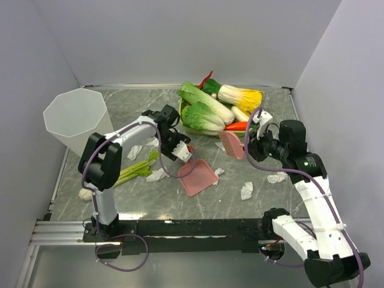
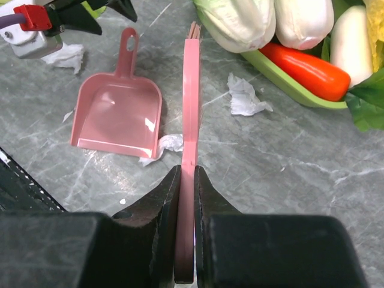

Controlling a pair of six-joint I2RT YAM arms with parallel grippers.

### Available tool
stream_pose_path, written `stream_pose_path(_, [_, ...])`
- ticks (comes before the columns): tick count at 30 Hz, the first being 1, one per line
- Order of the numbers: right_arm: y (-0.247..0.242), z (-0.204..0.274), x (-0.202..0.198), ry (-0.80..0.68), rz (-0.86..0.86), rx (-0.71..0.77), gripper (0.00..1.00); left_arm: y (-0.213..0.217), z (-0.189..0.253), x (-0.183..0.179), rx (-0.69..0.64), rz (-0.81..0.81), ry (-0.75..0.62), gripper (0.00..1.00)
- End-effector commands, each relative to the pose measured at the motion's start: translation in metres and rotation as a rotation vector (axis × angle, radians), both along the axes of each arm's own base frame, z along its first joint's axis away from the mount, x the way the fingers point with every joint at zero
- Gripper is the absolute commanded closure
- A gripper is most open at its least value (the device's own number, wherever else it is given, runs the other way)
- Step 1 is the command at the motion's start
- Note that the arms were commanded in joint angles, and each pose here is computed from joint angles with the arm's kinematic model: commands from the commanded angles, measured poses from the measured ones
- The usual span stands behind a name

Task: Sweep away the paper scraps from the table

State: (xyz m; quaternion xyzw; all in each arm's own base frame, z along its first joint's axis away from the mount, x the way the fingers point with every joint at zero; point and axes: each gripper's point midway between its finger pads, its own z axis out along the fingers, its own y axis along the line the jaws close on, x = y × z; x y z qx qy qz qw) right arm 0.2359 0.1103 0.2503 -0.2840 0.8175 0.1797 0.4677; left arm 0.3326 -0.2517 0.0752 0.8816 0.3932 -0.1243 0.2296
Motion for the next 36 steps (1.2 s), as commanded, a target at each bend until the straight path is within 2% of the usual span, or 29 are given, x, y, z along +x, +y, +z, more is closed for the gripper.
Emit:
stream_pose_path(1, [-0.002, 0.007, 0.002, -0.057, 0.001, 0.003, 1.0, -0.01, 0.0, -0.009, 0.043, -0.162, 0.02, 0.34])
stream_pose_path(10, [-0.006, 0.0, 0.002, -0.04, -0.018, -0.001, 1.0, -0.026, -0.025, -0.02, 0.082, -0.222, 0.047, 0.36])
stream_pose_path(14, [-0.005, -0.001, 0.002, -0.029, -0.02, 0.009, 1.0, -0.026, -0.032, -0.02, 0.085, -0.187, 0.046, 0.41])
stream_pose_path(23, [-0.006, 0.001, 0.009, -0.034, -0.025, -0.001, 1.0, -0.017, -0.023, -0.033, 0.076, -0.028, 0.108, 0.71])
stream_pose_path(27, [-0.006, 0.0, 0.01, -0.025, -0.026, 0.002, 1.0, -0.005, -0.006, -0.05, 0.052, 0.06, 0.121, 0.8])
stream_pose_path(29, [-0.005, 0.002, 0.011, -0.027, -0.028, 0.005, 1.0, 0.005, -0.008, -0.064, 0.073, 0.143, 0.174, 0.83])
stream_pose_path(34, [-0.007, 0.002, 0.016, -0.023, -0.041, -0.001, 1.0, 0.025, 0.003, -0.089, 0.054, 0.372, 0.226, 0.81])
stream_pose_path(36, [-0.01, -0.001, 0.018, -0.009, -0.053, -0.014, 1.0, 0.028, 0.011, -0.091, 0.038, 0.451, 0.219, 0.73])
